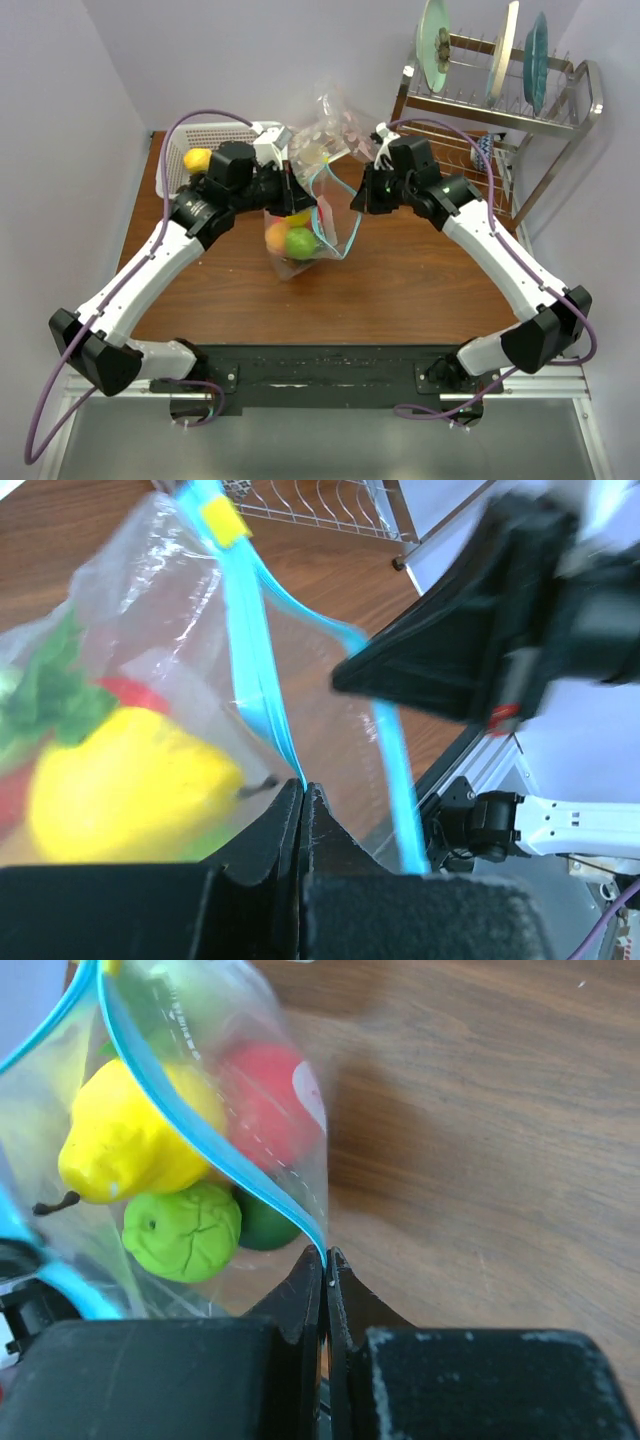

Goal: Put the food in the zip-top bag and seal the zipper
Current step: Adjust the zipper food storage bag at the center of the board.

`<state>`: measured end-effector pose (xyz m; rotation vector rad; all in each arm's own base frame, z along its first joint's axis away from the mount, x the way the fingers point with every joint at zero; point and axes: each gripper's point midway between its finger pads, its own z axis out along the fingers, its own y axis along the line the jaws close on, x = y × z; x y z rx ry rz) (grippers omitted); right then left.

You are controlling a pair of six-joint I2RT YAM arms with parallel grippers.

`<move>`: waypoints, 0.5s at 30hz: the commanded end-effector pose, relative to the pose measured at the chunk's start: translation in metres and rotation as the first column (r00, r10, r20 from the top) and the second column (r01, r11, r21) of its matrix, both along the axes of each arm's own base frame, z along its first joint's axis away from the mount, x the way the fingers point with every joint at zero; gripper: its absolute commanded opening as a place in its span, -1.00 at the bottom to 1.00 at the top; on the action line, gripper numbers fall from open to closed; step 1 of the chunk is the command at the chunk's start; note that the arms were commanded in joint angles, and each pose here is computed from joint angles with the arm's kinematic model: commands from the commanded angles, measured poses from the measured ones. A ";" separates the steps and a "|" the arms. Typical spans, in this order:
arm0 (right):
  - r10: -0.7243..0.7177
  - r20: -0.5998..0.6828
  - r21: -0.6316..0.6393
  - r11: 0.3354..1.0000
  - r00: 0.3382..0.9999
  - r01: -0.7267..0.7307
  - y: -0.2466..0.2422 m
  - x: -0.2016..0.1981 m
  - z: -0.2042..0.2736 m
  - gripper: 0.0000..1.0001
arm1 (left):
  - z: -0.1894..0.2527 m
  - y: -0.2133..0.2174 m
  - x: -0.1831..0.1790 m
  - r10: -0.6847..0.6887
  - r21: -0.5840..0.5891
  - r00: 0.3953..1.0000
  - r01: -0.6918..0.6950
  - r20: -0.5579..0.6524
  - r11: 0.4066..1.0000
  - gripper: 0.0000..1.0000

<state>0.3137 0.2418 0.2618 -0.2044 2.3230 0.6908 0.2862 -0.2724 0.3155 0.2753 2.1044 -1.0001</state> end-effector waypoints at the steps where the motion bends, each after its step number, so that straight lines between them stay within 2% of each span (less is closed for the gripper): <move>1: -0.010 0.178 0.056 0.998 0.984 0.000 -0.005 0.003 0.078 -1.00 | -0.010 0.006 -0.008 -0.025 0.013 1.000 0.025 -0.013 1.000 -1.00; 4: -0.004 0.176 0.064 0.998 0.984 -0.007 -0.005 -0.001 0.076 -1.00 | -0.002 0.010 -0.008 -0.014 0.013 1.000 0.014 0.005 1.000 -1.00; 8: 0.037 0.090 0.076 0.996 0.995 -0.044 0.005 -0.009 0.041 -1.00 | -0.004 0.006 -0.011 -0.042 -0.006 0.999 0.042 -0.001 0.999 -1.00; 10: 0.065 0.052 0.091 0.993 0.997 -0.070 0.010 -0.014 0.026 -1.00 | -0.031 0.002 -0.014 -0.058 -0.009 0.996 0.057 -0.061 0.998 -1.00; 12: 0.067 0.031 0.108 0.992 0.997 -0.070 0.014 -0.014 0.017 -1.00 | -0.042 -0.007 -0.017 -0.104 -0.055 0.992 0.100 -0.068 0.993 -1.00; 13: 0.072 0.007 0.105 0.992 0.997 -0.072 0.014 -0.017 0.006 -1.00 | -0.065 -0.008 -0.020 -0.112 -0.047 0.988 0.108 -0.105 0.993 -1.00; 15: 0.098 -0.016 0.143 0.985 0.995 -0.094 0.021 -0.021 0.000 -1.00 | -0.082 -0.011 -0.018 -0.122 -0.046 0.985 0.117 -0.122 0.992 -1.00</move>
